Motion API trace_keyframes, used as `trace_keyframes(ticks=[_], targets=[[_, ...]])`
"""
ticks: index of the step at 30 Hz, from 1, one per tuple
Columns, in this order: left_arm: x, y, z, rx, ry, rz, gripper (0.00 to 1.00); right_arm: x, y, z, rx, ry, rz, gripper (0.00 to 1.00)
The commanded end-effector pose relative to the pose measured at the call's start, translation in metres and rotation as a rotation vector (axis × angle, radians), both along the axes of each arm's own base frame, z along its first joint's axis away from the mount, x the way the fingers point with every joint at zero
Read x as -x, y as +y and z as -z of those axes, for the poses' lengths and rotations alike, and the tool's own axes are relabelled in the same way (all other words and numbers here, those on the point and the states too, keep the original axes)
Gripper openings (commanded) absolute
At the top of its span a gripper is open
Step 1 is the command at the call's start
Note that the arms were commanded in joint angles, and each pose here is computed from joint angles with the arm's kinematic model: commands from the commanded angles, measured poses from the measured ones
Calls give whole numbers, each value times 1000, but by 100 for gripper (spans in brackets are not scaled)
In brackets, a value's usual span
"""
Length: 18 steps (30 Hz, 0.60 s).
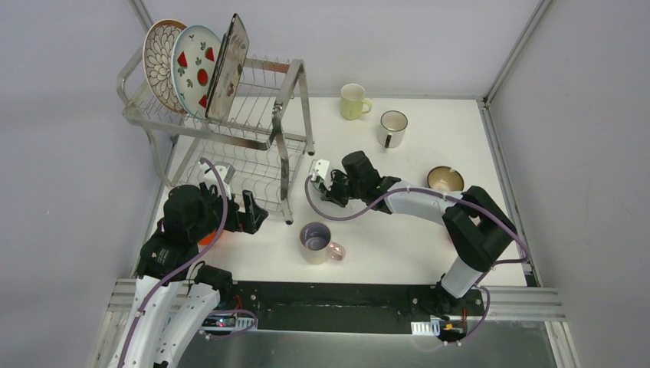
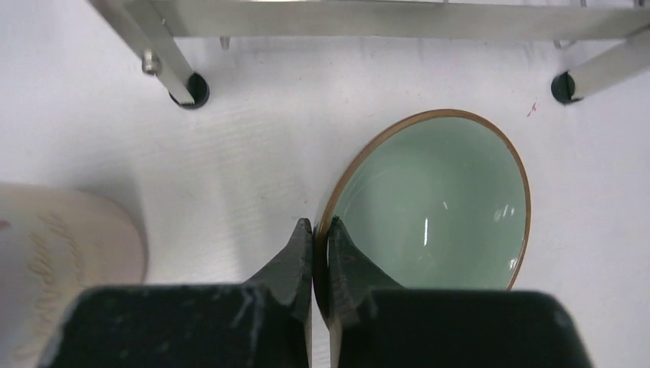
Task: Load the mixed dishes into the dish rack
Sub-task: Pick up the bowl from the center of the board.
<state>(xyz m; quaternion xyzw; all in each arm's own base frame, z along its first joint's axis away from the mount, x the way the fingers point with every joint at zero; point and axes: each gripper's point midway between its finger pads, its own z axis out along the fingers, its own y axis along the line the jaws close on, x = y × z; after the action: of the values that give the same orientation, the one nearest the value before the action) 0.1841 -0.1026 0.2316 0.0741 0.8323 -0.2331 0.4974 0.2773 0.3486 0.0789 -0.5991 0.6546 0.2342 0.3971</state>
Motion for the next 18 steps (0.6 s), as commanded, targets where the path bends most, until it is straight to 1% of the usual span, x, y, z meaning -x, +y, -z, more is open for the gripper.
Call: trace_keyframes(ticks=[1,7,11,15,18], targets=[[-5,1,-7,-5,-42,-7,99,-9,18,-67,-249,86,182,0],[-6,1,-7,-6,-40,-6,99,-11,22,-104,-491,258,318,0],[-6,2,-7,-8,-37,-15,98,-23,23,-120,-574,353,424,0],[-7,6,-6,-11,-32,-43,98,-30,27,-134,-648,391,461,0],[-11,15,-4,-16,-14,-110,98,-34,29,-150,-722,415,484,0]])
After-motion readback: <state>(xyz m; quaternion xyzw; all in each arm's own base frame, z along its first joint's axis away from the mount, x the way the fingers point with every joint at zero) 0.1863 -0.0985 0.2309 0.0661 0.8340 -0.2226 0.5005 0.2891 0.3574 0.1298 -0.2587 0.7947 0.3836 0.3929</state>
